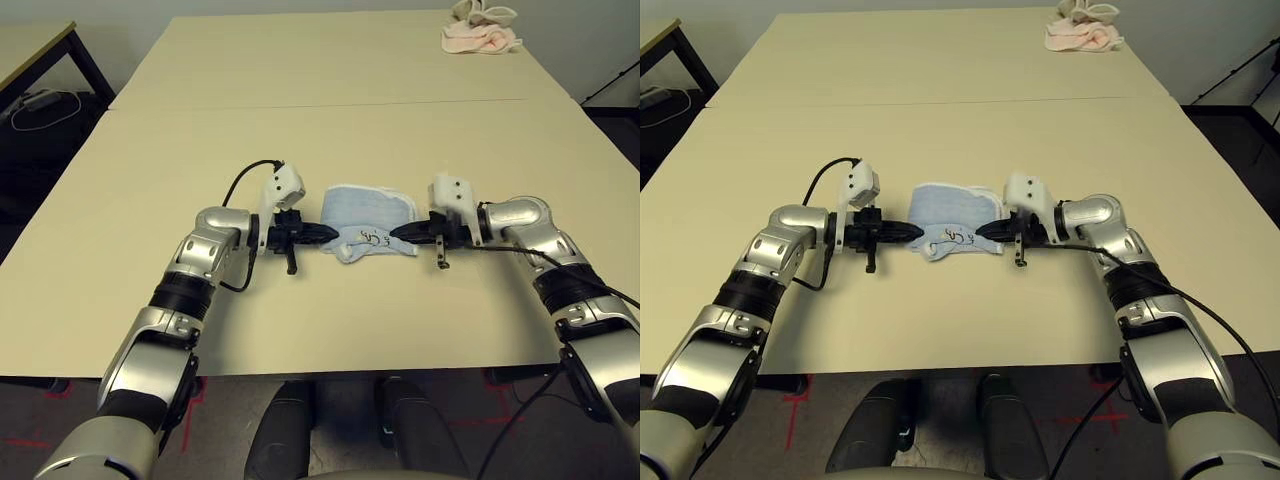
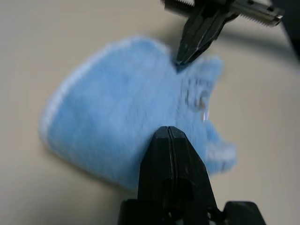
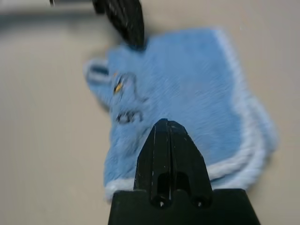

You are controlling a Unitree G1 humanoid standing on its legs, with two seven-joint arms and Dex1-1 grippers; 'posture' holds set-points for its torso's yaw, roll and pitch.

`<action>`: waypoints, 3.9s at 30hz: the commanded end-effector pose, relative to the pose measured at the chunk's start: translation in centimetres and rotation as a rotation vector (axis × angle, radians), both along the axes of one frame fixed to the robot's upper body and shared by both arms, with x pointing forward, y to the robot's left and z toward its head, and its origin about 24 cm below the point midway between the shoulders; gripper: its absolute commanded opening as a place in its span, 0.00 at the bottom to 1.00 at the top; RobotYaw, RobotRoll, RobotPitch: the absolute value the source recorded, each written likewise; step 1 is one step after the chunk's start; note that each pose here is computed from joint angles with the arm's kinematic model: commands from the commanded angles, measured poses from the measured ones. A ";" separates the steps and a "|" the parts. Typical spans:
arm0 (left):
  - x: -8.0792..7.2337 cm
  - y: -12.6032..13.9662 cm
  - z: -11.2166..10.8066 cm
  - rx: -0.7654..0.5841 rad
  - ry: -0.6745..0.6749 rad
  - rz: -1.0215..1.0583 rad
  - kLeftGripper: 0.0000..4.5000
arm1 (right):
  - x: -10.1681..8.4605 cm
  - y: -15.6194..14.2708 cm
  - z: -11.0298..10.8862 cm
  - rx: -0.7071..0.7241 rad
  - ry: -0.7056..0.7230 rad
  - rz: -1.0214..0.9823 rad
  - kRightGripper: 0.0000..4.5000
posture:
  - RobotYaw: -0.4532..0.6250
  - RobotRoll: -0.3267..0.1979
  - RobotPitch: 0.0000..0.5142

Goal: Fold the towel and set it aside.

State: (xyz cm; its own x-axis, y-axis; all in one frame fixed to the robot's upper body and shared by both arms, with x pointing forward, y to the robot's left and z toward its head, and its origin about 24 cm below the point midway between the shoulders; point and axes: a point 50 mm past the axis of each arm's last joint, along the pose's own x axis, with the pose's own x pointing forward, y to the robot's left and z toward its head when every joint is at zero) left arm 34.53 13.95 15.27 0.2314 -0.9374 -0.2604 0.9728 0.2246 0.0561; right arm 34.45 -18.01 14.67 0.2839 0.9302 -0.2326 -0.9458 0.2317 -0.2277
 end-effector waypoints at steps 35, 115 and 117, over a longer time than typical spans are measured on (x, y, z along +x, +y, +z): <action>3.5 -1.6 -3.8 0.066 -0.044 0.214 0.01 | 3.2 1.6 -3.1 0.008 0.029 -0.278 0.00 | 0.50 0.62 0.38; -3.5 6.0 0.5 -0.136 -0.043 0.399 1.00 | -3.7 -1.4 0.5 0.166 -0.085 -0.320 1.00 | 0.46 0.62 0.23; -3.8 6.2 0.3 -0.134 -0.041 0.414 1.00 | -4.0 -1.6 0.4 0.136 -0.100 -0.314 1.00 | 0.45 0.62 0.23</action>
